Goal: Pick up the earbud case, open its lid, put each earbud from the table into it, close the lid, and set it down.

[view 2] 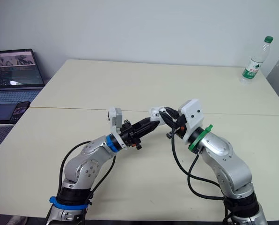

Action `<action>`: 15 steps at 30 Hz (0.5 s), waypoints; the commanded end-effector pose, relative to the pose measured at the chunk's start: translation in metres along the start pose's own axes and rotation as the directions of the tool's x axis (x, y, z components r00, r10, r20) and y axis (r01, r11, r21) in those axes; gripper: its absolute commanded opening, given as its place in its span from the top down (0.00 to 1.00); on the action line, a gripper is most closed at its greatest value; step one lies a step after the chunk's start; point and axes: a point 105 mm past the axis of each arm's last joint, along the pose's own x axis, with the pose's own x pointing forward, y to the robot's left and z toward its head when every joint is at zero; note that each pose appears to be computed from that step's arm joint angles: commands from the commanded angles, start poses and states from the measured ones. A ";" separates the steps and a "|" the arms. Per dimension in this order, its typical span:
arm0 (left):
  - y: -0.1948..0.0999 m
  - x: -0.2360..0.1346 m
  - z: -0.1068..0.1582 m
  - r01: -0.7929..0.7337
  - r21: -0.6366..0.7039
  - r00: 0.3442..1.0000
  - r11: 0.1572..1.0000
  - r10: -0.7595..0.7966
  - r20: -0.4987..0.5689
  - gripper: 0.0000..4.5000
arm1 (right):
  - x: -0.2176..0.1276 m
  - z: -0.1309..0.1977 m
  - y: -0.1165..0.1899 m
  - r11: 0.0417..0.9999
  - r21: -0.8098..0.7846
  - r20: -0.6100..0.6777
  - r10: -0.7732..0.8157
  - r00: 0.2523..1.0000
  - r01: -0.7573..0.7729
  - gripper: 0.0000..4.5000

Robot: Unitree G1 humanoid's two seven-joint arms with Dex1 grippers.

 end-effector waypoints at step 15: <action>-0.012 0.004 0.015 0.069 0.082 0.996 0.994 -0.074 0.050 0.82 | -0.006 -0.011 0.001 0.998 0.058 -0.107 0.014 0.994 -0.008 0.42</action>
